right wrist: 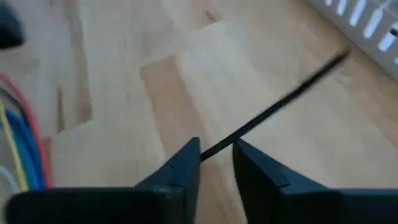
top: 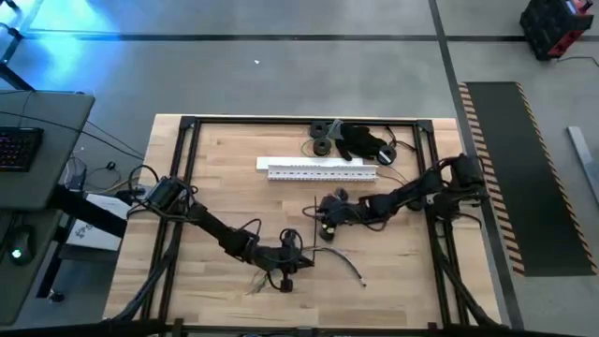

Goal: Ziptie cables
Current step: Wrap the cables together using a black zip tie

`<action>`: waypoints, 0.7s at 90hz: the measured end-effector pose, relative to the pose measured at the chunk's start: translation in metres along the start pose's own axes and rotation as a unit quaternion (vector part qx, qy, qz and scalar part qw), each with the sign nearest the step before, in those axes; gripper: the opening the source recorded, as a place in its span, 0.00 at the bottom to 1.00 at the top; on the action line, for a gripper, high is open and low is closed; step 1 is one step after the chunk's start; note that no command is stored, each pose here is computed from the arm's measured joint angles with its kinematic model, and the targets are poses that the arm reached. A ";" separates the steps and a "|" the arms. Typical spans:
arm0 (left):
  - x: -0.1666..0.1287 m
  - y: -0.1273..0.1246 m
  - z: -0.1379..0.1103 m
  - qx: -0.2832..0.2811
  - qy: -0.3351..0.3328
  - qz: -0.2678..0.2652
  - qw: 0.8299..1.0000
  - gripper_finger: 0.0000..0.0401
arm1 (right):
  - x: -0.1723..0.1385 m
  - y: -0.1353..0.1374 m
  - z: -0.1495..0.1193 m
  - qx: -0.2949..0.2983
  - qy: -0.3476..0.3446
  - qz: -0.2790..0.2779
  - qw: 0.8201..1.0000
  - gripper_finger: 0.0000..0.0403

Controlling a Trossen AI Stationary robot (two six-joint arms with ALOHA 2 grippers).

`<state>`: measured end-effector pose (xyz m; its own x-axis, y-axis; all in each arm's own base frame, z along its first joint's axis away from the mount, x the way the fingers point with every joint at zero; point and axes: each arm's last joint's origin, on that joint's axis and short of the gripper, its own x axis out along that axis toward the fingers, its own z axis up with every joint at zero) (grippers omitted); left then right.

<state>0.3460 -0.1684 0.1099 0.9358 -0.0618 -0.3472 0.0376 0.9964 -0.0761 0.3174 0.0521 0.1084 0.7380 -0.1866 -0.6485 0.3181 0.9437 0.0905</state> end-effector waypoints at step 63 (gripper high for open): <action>0.001 0.001 0.003 -0.027 -0.005 -0.025 0.999 0.00 | -0.020 0.074 -0.061 -0.250 -0.086 -0.110 0.958 0.00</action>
<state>0.3484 -0.1669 0.1120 0.9365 -0.1112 -0.3326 0.0660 0.9873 -0.1444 0.2895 0.1419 0.0823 0.7866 -0.3982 -0.4720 0.1843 0.8809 -0.4360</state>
